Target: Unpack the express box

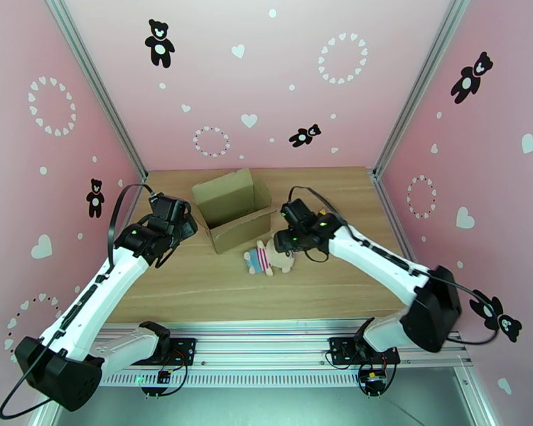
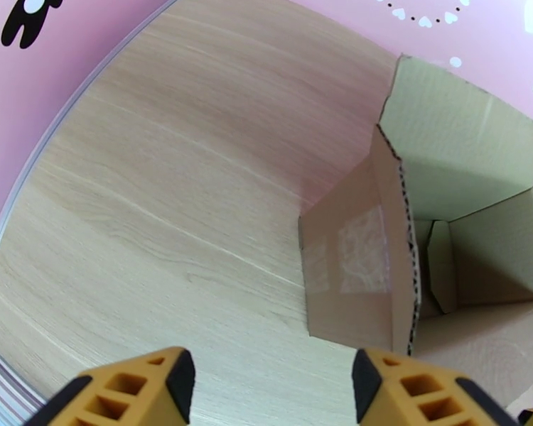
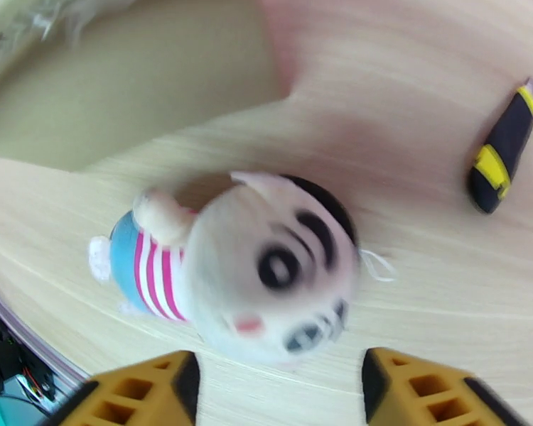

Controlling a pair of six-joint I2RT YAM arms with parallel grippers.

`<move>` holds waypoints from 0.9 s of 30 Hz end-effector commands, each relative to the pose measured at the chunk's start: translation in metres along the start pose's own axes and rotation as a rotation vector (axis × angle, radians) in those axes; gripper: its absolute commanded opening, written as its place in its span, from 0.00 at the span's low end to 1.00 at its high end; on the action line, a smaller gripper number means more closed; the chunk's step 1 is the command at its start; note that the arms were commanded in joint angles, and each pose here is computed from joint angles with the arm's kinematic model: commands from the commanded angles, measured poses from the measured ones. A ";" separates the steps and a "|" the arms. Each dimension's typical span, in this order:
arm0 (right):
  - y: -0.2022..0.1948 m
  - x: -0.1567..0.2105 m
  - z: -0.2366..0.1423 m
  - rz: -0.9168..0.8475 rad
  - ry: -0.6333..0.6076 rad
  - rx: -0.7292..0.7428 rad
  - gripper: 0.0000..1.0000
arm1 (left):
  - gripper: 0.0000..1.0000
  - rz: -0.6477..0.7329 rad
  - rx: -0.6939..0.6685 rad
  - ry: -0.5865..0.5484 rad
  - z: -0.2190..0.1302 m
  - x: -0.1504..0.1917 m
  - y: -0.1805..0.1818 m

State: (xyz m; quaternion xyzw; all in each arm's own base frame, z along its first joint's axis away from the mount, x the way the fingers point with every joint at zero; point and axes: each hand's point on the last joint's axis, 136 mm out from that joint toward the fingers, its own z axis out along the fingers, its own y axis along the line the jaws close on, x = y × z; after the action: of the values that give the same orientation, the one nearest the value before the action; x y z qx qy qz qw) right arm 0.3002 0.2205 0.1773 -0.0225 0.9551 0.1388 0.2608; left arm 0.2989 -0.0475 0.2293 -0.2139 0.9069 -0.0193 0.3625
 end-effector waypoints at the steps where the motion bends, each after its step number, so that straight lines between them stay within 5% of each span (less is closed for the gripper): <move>1: -0.031 -0.008 -0.015 0.056 -0.051 0.057 0.77 | 0.75 0.038 -0.022 -0.011 -0.006 -0.007 0.004; 4: -0.057 -0.028 -0.037 0.087 -0.178 0.067 0.99 | 0.98 0.056 -0.024 -0.033 -0.011 -0.019 0.000; 13: -0.107 -0.080 -0.073 0.008 -0.537 0.161 0.99 | 0.98 0.153 -0.021 -0.232 -0.011 -0.057 -0.009; 21: -0.181 -0.074 -0.043 0.013 -0.656 0.338 0.99 | 0.98 0.292 -0.142 -0.437 0.004 -0.082 -0.001; 27: -0.232 -0.066 -0.025 0.090 -0.711 0.436 0.99 | 0.98 0.412 -0.201 -0.466 0.037 -0.082 -0.008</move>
State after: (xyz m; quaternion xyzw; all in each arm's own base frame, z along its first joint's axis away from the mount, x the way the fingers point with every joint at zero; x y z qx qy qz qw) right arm 0.3553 0.0036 0.1521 0.1083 0.8540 -0.0406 0.5073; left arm 0.3635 -0.0244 0.2529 -0.0739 0.8434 0.1508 0.5103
